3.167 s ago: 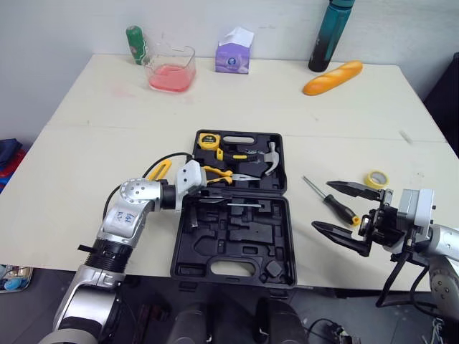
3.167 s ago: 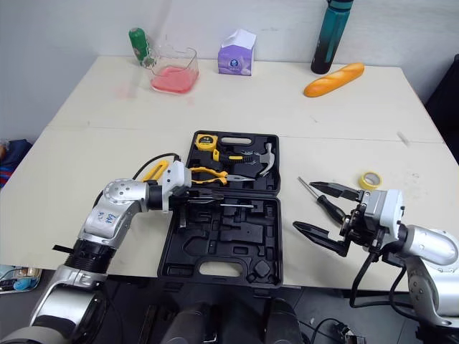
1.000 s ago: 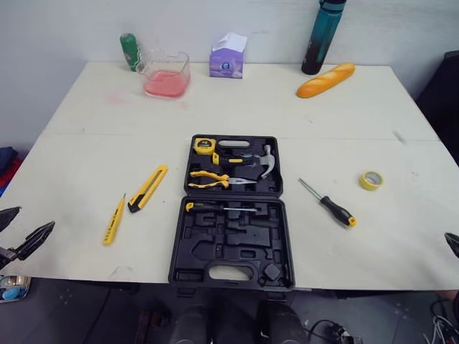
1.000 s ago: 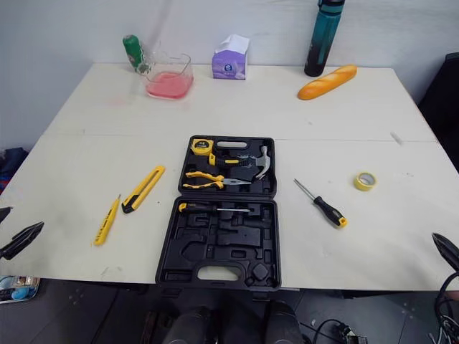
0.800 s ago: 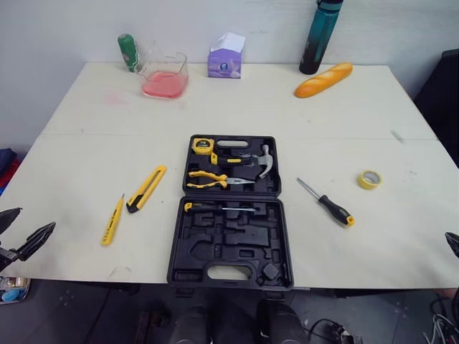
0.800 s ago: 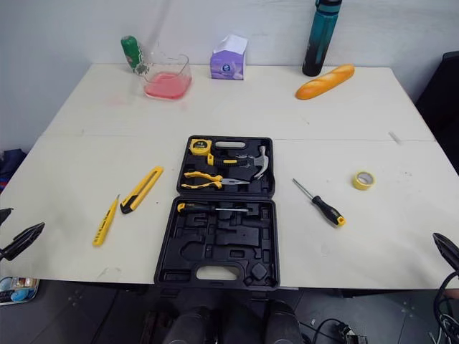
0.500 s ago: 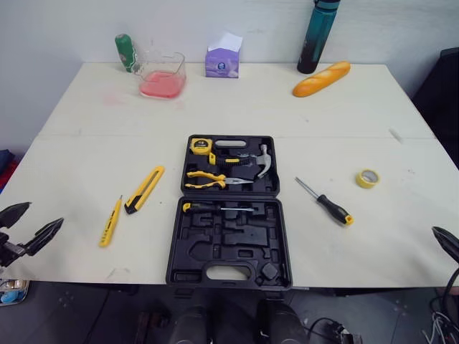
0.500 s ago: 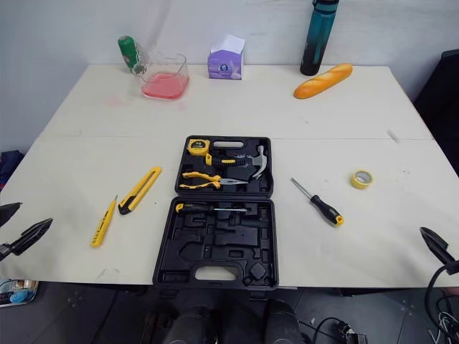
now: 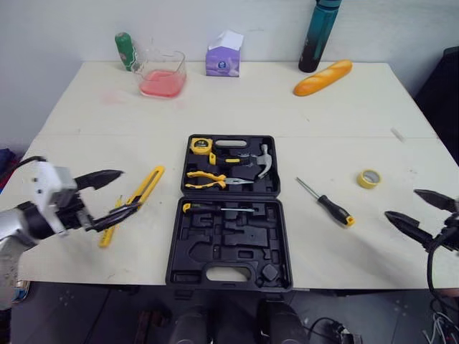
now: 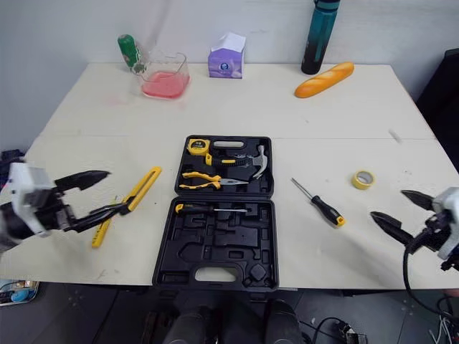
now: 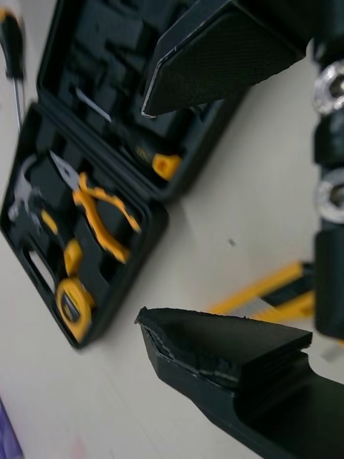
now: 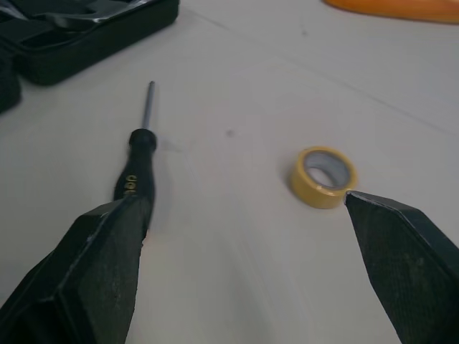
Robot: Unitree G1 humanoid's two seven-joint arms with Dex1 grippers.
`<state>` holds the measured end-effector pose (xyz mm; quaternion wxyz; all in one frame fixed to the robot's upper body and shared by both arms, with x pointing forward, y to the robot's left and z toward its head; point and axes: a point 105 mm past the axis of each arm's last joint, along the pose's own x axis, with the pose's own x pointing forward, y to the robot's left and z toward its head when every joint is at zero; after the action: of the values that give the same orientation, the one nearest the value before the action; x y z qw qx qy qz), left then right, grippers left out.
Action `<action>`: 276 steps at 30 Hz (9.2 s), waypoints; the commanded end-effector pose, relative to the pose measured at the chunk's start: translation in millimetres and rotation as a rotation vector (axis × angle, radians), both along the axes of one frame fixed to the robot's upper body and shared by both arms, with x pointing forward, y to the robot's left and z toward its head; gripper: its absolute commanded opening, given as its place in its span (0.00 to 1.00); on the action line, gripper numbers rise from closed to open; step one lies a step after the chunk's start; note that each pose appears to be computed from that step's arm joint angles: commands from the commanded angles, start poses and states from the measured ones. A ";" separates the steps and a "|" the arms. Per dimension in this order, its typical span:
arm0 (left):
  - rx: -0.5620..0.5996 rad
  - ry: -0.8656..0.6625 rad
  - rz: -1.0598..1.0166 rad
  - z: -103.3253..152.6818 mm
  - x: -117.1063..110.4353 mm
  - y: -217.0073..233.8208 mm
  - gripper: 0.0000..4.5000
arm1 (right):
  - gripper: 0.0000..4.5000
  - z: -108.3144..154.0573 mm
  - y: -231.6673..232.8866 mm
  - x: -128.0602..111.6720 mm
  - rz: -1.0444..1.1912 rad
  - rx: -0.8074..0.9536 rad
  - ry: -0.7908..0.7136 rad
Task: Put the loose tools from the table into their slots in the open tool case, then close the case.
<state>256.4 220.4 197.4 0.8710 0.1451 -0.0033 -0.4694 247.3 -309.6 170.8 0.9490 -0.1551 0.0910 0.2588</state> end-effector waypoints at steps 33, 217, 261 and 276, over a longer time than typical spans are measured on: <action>0.043 0.039 -0.543 13.0 -36.7 -96.3 0.99 | 1.00 -55.4 57.9 34.9 0.035 -0.019 0.310; 0.041 0.074 0.076 -16.9 -34.3 8.3 1.00 | 0.01 30.6 224.2 17.6 1.182 0.364 -0.181; 0.016 -0.075 0.962 -14.7 -88.8 201.1 1.00 | 0.99 21.8 -43.4 67.1 0.116 -0.108 -0.272; -0.041 0.306 0.975 -28.4 -64.1 109.5 1.00 | 0.99 40.5 104.5 44.9 0.750 0.053 -0.385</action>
<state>190.0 333.5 169.9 0.9851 0.0334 0.1614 -0.0492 297.2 -217.0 197.2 0.8156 -0.1909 -0.1190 0.5330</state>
